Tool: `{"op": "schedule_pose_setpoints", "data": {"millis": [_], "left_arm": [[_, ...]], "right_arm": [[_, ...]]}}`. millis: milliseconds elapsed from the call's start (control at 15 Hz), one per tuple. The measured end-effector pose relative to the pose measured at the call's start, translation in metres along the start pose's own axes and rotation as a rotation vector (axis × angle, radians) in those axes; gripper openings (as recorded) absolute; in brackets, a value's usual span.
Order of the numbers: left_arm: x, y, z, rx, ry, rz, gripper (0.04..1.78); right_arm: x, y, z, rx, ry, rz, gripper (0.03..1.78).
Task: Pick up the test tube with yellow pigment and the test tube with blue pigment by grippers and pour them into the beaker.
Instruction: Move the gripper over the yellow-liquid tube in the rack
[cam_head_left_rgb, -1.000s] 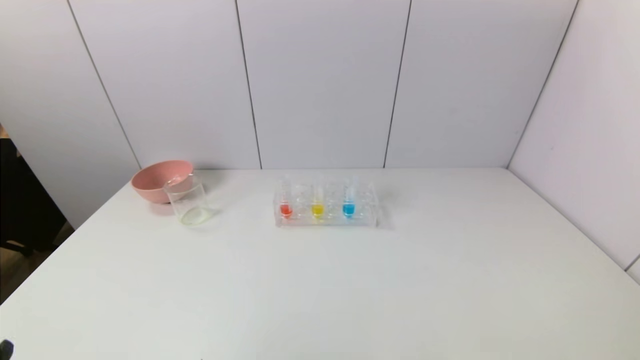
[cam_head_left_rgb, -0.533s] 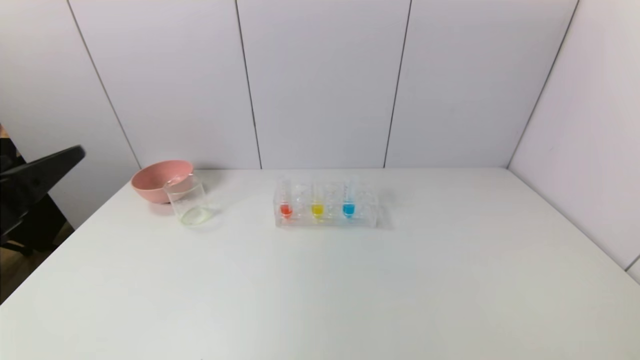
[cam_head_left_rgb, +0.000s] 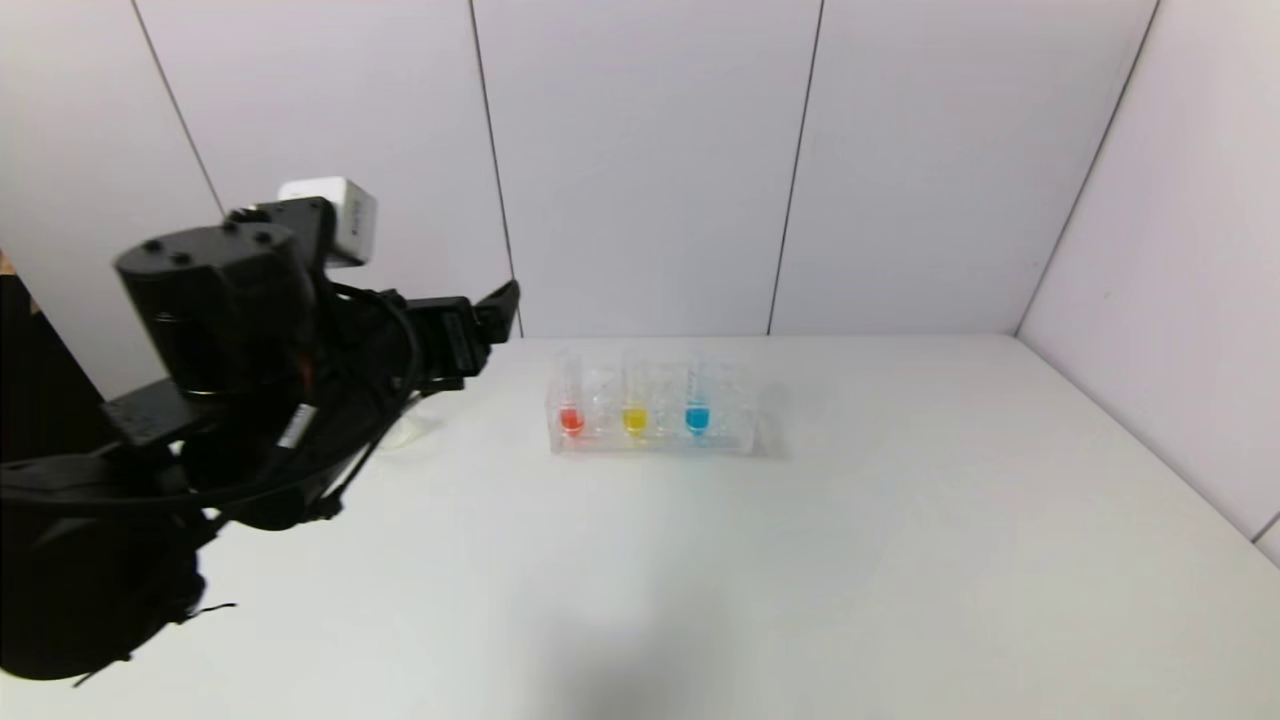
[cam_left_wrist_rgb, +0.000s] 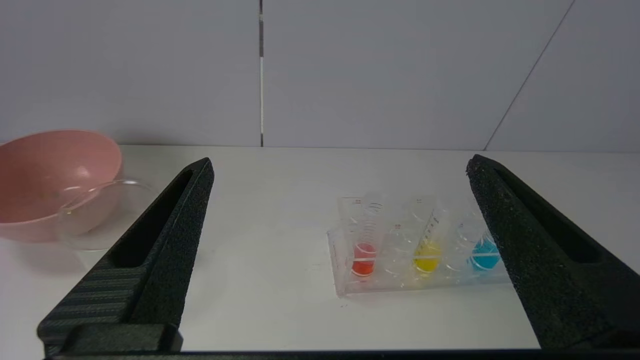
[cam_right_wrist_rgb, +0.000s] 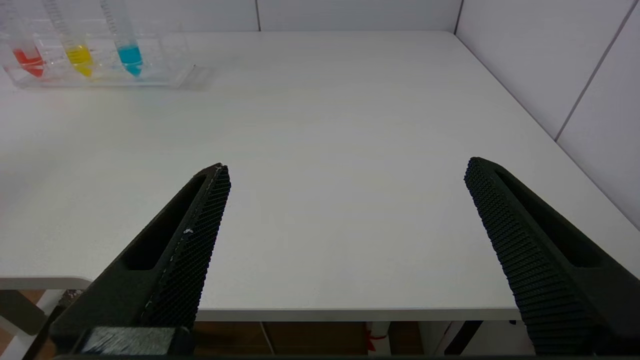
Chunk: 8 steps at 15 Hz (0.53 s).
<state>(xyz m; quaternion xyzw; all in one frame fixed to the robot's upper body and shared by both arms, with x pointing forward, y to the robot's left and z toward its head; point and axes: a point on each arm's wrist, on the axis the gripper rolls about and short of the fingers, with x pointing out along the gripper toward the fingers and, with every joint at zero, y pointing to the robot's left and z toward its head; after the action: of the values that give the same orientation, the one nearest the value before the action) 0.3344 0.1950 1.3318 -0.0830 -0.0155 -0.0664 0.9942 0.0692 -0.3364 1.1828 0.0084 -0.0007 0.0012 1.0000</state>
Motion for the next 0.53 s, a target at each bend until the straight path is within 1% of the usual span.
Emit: {"op": "schedule_pose_setpoints", "data": {"millis": [133,267,400,533], "left_arm": [[0.02,-0.028,-0.023,-0.003,0.0,-0.019,1.76],[0.037,-0.05,-0.042,0.001,0.016,-0.044,1.76],[0.05,-0.065,-0.062,0.011,0.039,-0.066,1.76],[0.06,-0.075,-0.08,0.017,0.049,-0.077,1.76]], "right_arm": [[0.0,0.0,0.0,0.0,0.0,0.0,1.71],[0.0,0.0,0.0,0.0,0.0,0.0,1.71],[0.0,0.0,0.0,0.0,0.0,0.0,1.71],[0.0,0.0,0.0,0.0,0.0,0.0,1.71]]}}
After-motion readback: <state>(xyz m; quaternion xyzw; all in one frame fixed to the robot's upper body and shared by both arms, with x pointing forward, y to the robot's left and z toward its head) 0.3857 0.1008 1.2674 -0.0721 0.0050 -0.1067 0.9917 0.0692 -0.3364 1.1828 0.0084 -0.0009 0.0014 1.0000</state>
